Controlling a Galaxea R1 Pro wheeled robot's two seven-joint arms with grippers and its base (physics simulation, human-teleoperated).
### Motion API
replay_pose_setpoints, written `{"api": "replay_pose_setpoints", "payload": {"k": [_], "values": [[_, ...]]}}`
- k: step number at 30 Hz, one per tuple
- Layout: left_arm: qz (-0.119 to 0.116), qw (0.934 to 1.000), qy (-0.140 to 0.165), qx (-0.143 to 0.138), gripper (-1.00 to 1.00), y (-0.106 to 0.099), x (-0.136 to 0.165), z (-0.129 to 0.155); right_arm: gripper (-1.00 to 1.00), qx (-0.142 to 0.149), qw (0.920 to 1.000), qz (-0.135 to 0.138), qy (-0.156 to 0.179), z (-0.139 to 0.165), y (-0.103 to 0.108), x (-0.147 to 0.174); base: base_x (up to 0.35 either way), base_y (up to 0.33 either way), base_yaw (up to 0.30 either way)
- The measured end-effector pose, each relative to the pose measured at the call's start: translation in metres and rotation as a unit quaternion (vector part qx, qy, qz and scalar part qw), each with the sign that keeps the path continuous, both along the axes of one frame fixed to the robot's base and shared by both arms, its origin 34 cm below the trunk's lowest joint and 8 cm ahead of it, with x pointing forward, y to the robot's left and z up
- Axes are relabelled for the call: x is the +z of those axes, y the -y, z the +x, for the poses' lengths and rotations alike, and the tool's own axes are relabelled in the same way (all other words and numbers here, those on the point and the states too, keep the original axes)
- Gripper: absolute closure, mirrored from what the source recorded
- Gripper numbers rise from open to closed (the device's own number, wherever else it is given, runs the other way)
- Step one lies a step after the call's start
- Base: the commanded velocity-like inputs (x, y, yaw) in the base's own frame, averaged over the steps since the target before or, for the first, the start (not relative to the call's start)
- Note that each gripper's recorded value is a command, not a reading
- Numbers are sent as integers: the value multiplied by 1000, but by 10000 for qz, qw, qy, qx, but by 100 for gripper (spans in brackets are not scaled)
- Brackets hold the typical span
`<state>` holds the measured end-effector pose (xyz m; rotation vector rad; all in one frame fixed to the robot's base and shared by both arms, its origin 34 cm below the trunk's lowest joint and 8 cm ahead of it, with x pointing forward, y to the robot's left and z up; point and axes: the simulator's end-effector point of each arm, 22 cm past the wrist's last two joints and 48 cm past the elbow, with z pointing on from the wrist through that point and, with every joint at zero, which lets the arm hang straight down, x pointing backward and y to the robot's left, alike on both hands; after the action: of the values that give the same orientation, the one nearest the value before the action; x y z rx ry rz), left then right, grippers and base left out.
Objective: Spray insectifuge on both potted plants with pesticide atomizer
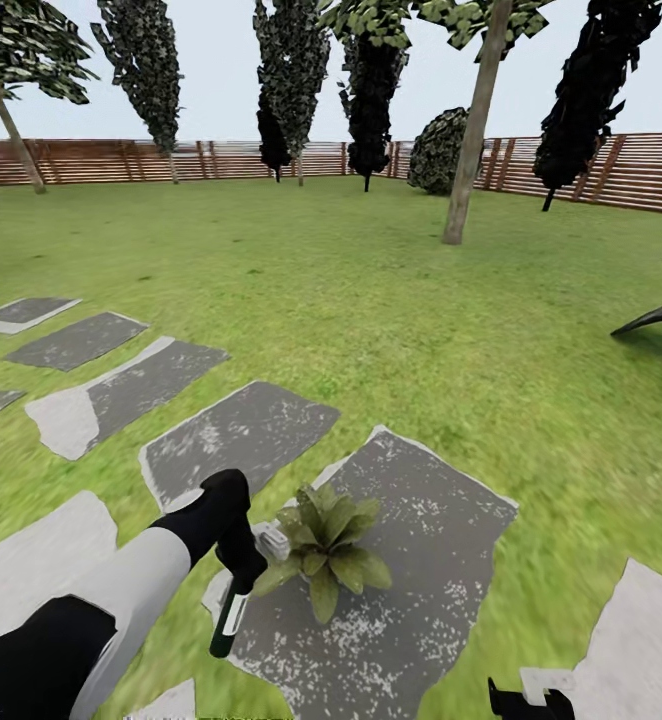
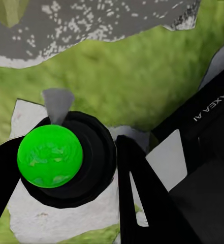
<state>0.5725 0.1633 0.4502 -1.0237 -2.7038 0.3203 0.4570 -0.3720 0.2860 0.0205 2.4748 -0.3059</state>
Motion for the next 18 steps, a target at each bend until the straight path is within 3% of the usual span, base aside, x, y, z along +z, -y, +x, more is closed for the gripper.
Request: {"api": "replay_pose_setpoints", "payload": {"k": [6, 14, 18], "values": [[-5, 10000, -3, -1, 100, 1, 0, 0, -100, 1, 10000, -2, 0, 0, 0, 0, -48, -268, 46], [6, 10000, -19, 4, 100, 0, -1, -2, -100, -1, 10000, 7, -5, -1, -1, 0, 4, -275, 258], [10, 10000, -15, 1, 100, -1, -1, -2, -100, 1, 10000, 6, -3, 0, -1, 0, 44, -200, 72]]}}
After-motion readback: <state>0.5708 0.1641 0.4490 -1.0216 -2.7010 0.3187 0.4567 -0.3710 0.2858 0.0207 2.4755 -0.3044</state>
